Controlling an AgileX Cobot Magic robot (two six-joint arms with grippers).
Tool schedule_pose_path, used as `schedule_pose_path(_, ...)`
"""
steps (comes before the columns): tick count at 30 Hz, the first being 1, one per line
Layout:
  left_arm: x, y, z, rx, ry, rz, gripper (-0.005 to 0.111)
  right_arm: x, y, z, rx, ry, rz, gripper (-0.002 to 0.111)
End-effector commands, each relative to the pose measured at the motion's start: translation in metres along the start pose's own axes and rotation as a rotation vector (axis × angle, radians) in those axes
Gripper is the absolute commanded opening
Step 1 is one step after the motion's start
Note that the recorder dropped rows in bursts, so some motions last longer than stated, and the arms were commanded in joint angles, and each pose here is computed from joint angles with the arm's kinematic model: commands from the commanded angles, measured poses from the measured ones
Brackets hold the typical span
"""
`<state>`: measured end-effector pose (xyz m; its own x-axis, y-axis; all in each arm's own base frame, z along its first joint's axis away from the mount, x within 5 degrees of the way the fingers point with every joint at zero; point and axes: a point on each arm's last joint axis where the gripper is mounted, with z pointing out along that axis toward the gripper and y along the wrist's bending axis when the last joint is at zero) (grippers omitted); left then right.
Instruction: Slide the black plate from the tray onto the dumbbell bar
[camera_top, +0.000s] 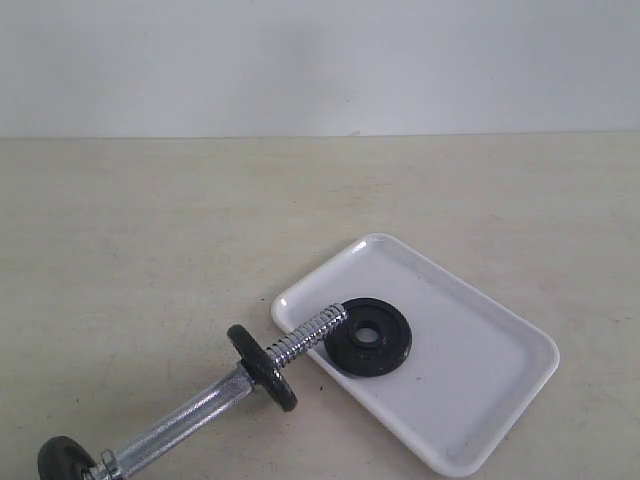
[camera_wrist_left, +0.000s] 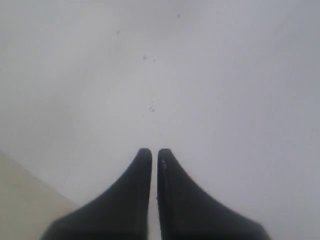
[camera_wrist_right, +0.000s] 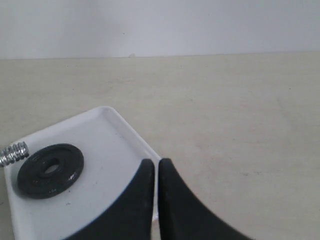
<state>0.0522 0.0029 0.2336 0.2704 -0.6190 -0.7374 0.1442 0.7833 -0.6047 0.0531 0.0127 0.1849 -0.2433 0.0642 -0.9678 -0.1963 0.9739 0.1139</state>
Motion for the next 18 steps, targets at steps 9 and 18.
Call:
schedule_pose_path(9, -0.047, -0.059, -0.005, 0.337, -0.181, 0.208, 0.004, -0.048, -0.002, -0.014, -0.164, -0.548, 0.654, 0.001)
schedule_pose_path(18, -0.067, -0.078, -0.01, 0.393, -0.239, 0.23, 0.004, -0.048, -0.002, -0.014, -0.21, -0.537, 0.812, 0.001)
